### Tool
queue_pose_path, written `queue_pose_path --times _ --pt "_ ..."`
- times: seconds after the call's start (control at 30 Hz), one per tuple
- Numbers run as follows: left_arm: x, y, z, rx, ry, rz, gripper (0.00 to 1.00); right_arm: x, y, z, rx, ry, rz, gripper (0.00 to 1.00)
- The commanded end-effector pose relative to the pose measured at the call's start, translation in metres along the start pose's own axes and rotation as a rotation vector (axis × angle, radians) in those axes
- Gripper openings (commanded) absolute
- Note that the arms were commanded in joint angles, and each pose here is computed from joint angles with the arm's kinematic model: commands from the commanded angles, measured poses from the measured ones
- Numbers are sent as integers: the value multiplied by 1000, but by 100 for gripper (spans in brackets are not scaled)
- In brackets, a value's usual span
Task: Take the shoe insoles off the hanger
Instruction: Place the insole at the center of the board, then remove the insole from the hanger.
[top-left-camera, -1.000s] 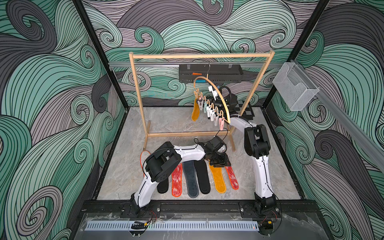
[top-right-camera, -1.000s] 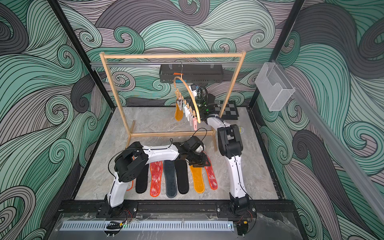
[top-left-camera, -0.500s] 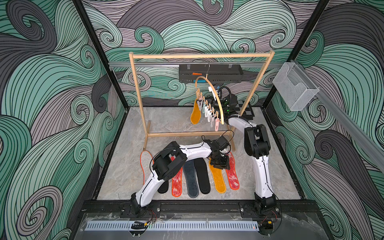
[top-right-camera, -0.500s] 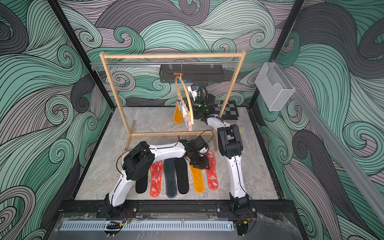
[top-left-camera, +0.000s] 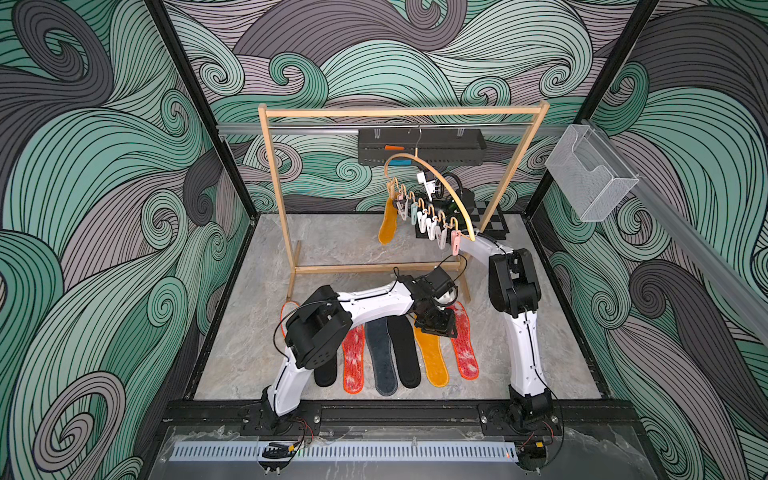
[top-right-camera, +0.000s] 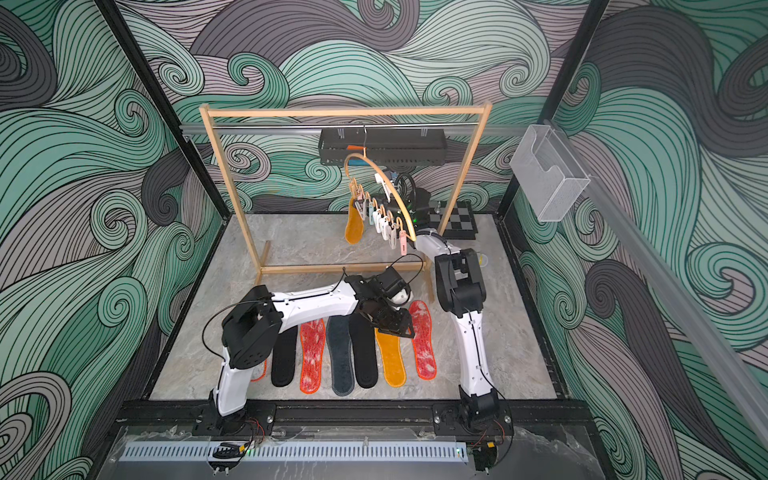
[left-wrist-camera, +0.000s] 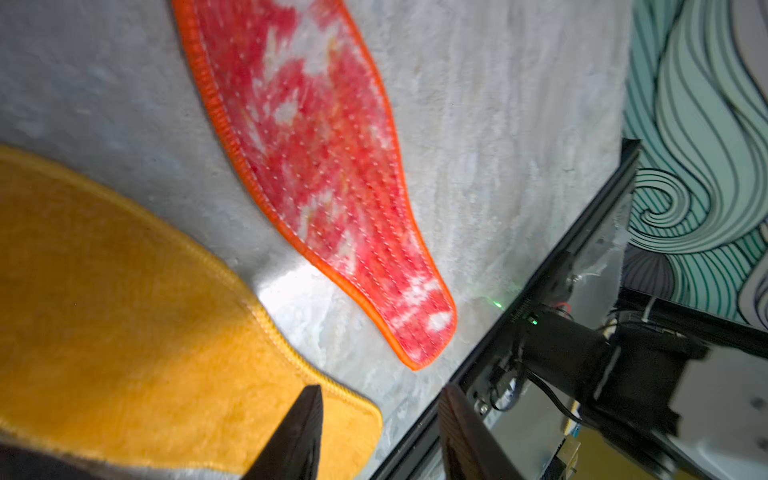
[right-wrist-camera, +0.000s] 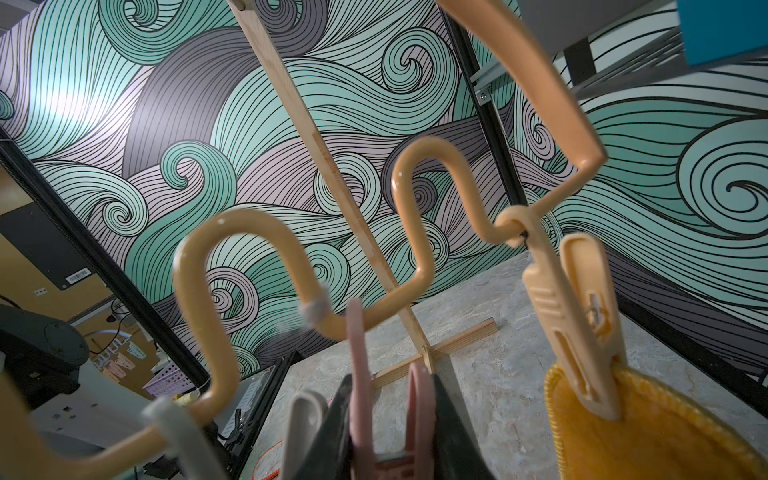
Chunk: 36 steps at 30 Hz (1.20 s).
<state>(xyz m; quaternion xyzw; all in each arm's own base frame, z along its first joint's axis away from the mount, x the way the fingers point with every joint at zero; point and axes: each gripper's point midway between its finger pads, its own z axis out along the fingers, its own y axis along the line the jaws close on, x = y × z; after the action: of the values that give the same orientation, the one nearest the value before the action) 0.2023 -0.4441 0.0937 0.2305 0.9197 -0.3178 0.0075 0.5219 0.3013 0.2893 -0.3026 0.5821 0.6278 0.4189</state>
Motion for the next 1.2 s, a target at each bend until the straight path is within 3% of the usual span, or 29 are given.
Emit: queue_pose_path --times 0.0,0.1,0.17,0.4,0.53,0.7,0.8,0.97,1.07,1.17 --pt "13 -24 -45 51 -31 92 46 9 -5 -6 7 22 58 5" --pt "33 -32 -87 92 -87 140 46 7 -4 -7 9 19 54 5" --pt "45 -23 -118 54 -142 168 46 6 -4 -6 9 17 54 5" --pt "88 78 -238 -396 -428 159 44 5 -3 -6 8 18 53 6" --pt "112 128 -280 -578 -534 102 43 5 -3 -7 9 17 52 8" --pt "127 156 -286 -652 -621 114 44 5 -4 -7 10 18 52 8" --pt "125 148 -282 -598 -639 143 44 5 -4 -7 11 18 49 8" --pt "124 154 -271 -615 -572 127 44 5 -5 -6 10 19 46 11" --pt "123 155 -268 -619 -557 125 45 7 -6 -7 17 16 44 18" --pt "124 154 -270 -616 -564 125 46 10 -4 -9 24 21 21 39"
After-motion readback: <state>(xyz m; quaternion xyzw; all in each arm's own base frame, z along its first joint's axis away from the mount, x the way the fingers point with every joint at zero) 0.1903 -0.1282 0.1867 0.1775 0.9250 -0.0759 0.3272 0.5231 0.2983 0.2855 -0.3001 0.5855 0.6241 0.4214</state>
